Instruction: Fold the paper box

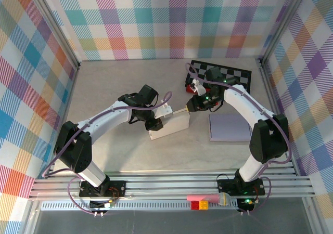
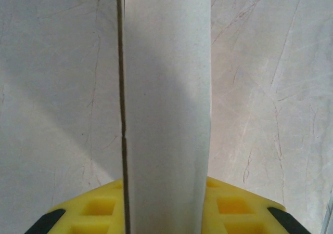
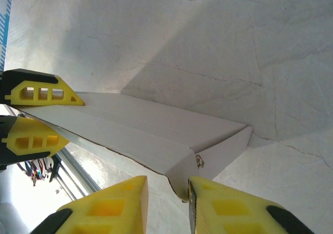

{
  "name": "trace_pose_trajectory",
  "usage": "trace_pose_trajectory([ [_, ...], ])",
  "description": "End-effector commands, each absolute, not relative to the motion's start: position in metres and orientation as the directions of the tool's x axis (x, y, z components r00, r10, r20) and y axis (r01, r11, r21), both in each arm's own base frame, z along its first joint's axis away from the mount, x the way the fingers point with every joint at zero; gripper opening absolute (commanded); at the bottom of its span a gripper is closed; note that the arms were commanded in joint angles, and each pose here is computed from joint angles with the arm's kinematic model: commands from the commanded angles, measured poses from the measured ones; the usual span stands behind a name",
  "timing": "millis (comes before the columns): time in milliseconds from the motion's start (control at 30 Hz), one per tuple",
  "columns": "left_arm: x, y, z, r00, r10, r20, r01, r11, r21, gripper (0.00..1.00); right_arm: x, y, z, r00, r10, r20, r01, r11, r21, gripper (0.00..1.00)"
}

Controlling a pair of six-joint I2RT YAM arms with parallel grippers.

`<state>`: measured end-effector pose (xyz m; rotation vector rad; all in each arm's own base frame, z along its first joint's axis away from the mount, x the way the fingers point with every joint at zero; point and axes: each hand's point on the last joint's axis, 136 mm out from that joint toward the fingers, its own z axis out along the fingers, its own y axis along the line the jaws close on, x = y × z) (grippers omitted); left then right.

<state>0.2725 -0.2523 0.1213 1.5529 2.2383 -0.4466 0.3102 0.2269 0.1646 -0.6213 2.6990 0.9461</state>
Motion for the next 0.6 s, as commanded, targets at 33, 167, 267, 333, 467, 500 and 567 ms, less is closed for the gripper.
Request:
trace_pose_trajectory([
  [33, 0.2758, -0.2561, 0.1326, -0.306, 0.806, -0.506, 0.944, 0.326, -0.052, 0.21, 0.3093, 0.2261, 0.1654, -0.885, -0.321, -0.337, -0.461, 0.704, 0.54, 0.23],
  [167, 0.2759, -0.2559, 0.1325, -0.306, 0.807, -0.506, 0.944, 0.326, -0.051, 0.21, 0.3085, 0.2258, 0.1658, -0.883, -0.326, -0.337, -0.465, 0.705, 0.536, 0.19],
  [267, 0.2759, -0.2557, 0.1318, -0.308, 0.806, -0.505, 0.944, 0.327, -0.053, 0.21, 0.3076, 0.224, 0.164, -0.884, -0.328, -0.333, -0.463, 0.711, 0.529, 0.18],
  [333, 0.2765, -0.2564, 0.1326, -0.307, 0.805, -0.507, 0.944, 0.326, -0.053, 0.21, 0.3075, 0.2225, 0.1632, -0.884, -0.329, -0.333, -0.463, 0.716, 0.522, 0.17],
  [467, 0.2765, -0.2575, 0.1322, -0.307, 0.806, -0.506, 0.944, 0.324, -0.057, 0.21, 0.3083, 0.2208, 0.1626, -0.881, -0.333, -0.335, -0.466, 0.727, 0.503, 0.16],
  [500, 0.2767, -0.2576, 0.1324, -0.307, 0.806, -0.506, 0.944, 0.324, -0.057, 0.21, 0.3089, 0.2205, 0.162, -0.881, -0.335, -0.335, -0.467, 0.731, 0.497, 0.15],
  [567, 0.277, -0.2576, 0.1324, -0.308, 0.806, -0.506, 0.944, 0.325, -0.058, 0.21, 0.3089, 0.2205, 0.1609, -0.878, -0.342, -0.335, -0.472, 0.737, 0.484, 0.15],
])
